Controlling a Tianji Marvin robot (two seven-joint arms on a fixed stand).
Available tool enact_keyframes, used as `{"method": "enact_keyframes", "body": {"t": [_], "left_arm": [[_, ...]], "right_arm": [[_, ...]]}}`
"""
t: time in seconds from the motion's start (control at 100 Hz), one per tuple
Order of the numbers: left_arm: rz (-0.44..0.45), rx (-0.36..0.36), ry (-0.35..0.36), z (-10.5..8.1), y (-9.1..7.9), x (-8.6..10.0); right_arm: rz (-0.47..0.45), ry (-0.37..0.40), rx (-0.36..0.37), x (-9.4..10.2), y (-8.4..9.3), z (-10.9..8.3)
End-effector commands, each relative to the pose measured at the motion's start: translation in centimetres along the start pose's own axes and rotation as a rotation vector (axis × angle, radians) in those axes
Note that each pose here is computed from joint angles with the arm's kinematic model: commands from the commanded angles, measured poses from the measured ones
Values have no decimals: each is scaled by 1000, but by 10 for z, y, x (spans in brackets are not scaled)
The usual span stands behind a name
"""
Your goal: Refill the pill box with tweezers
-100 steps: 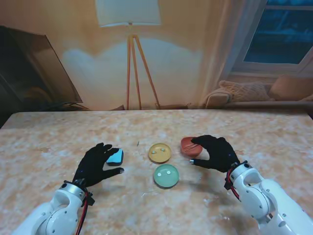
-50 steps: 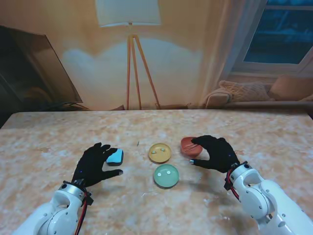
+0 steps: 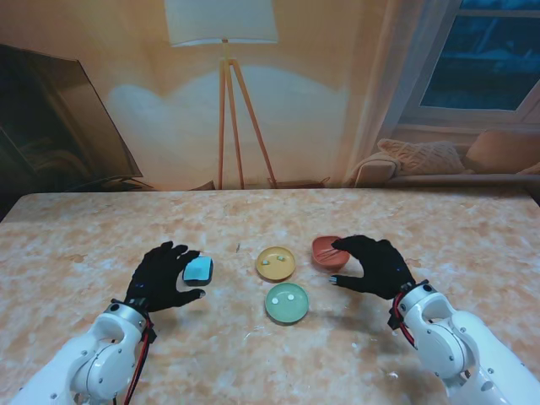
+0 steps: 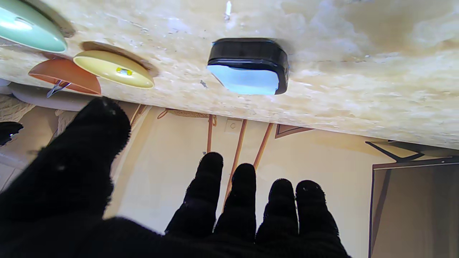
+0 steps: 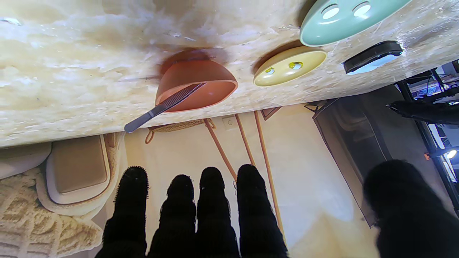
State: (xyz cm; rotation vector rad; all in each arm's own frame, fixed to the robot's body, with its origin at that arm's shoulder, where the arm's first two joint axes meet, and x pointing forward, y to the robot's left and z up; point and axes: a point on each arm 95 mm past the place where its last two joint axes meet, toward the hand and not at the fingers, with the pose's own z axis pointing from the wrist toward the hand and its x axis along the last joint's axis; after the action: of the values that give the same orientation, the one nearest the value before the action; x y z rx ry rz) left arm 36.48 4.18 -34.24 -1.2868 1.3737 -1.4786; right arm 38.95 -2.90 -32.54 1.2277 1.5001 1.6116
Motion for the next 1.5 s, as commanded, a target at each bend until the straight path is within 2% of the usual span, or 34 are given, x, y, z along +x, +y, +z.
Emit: {"method": "enact_keyframes", "body": {"t": [0.0, 0.67, 0.92, 1.25, 1.49], "left_arm": [[11, -13, -6, 6, -2, -4], [13, -104, -38, 46, 18, -29], [33, -143, -43, 56, 28, -37], [43, -135, -52, 69, 35, -46], [47, -164, -53, 73, 42, -50]], "right_arm": [[9, -3, 22, -1, -6, 0], [21, -28, 48, -11, -6, 6], [19, -34, 56, -13, -5, 7], [14, -49, 69, -16, -5, 7], [7, -55, 66, -17, -5, 9]]}}
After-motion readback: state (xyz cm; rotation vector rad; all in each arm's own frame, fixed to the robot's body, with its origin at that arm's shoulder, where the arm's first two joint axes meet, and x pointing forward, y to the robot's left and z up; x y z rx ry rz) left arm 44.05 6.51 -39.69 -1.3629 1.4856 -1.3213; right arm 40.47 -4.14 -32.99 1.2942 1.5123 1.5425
